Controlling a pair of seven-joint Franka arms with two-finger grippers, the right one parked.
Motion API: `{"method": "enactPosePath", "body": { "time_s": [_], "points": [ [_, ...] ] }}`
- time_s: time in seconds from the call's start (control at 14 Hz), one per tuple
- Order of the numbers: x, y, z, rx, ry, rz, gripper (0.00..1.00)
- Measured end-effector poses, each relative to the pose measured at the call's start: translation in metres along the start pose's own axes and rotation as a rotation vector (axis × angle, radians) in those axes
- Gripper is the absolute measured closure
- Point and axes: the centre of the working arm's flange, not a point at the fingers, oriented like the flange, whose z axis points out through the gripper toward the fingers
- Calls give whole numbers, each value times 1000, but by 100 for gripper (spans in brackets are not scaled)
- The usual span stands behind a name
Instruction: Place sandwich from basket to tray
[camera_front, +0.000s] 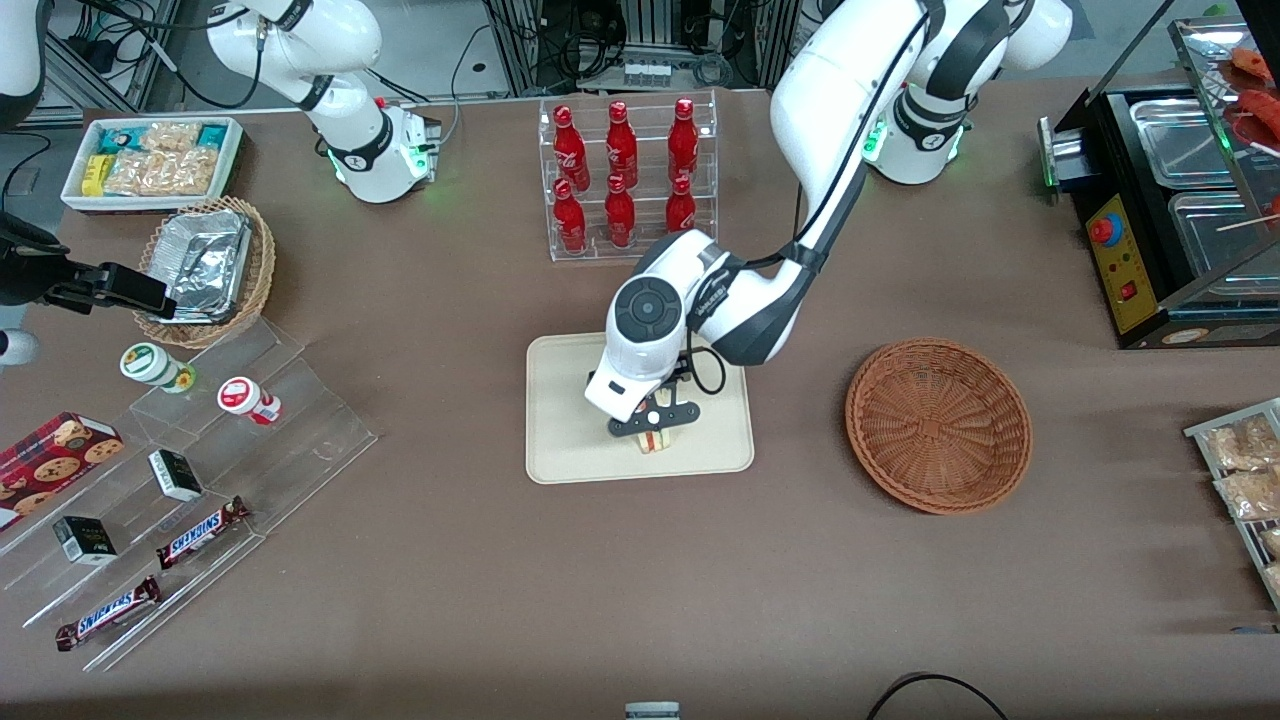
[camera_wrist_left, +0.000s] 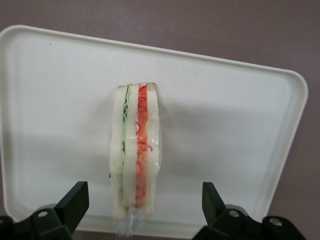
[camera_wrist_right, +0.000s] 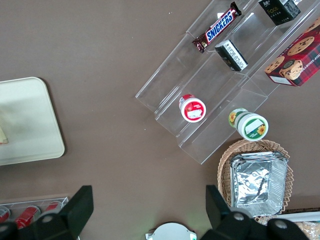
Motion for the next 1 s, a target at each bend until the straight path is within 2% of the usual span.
{"method": "enactPosePath", "body": {
  "time_s": [0.36,0.64,1.0],
  "points": [
    [8,-27,-87,10,-7,28,0],
    [45,-92,-142,60,-57,58,0],
    [84,-180,-163,69,-107,157,0]
  ]
}}
